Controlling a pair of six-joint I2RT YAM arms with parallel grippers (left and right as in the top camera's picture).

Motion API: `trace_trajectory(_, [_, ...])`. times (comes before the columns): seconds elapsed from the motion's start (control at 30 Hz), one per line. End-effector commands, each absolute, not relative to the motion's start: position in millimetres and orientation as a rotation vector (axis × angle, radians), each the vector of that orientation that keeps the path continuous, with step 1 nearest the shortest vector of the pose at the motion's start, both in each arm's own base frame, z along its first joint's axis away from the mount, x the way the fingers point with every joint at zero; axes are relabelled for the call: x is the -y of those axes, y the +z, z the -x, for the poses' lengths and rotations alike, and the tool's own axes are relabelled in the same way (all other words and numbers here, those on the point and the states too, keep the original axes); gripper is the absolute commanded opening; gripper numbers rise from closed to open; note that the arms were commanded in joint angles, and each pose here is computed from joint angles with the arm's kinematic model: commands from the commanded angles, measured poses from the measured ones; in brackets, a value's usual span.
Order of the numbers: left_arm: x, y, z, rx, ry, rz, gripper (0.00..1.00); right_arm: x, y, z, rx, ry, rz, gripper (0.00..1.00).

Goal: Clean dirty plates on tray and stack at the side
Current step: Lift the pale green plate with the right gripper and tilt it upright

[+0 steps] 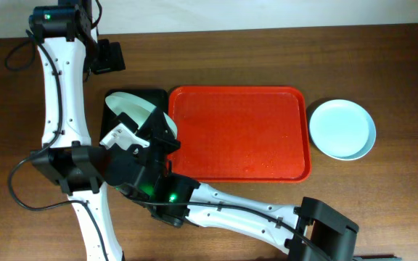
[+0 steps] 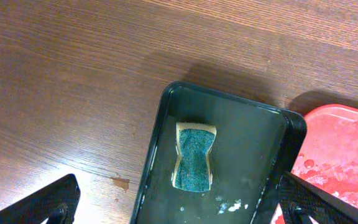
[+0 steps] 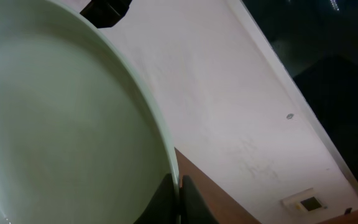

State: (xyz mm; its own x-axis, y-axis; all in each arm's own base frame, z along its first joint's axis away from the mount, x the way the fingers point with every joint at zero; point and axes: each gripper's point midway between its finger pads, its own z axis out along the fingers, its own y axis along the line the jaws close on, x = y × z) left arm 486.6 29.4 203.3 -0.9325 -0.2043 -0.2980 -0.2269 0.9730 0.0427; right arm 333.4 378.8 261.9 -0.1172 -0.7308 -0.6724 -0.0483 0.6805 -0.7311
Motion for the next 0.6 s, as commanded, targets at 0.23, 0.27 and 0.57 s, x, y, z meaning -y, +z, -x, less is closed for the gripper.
trace_trajectory(0.23, [-26.1, 206.3, -486.8, -2.819, 0.097, 0.312, 0.99, -390.1, 267.5, -323.6, -1.583, -0.643, 0.679, 0.04])
trace_trajectory(0.27, [-26.1, 206.3, -486.8, -2.819, 0.097, 0.312, 0.99, -390.1, 267.5, -323.6, -1.583, -0.643, 0.68, 0.04])
trace_trajectory(0.57, [-26.1, 206.3, -486.8, -2.819, 0.097, 0.312, 0.99, -386.2, 267.5, -328.3, -1.588, -0.651, 0.67, 0.04])
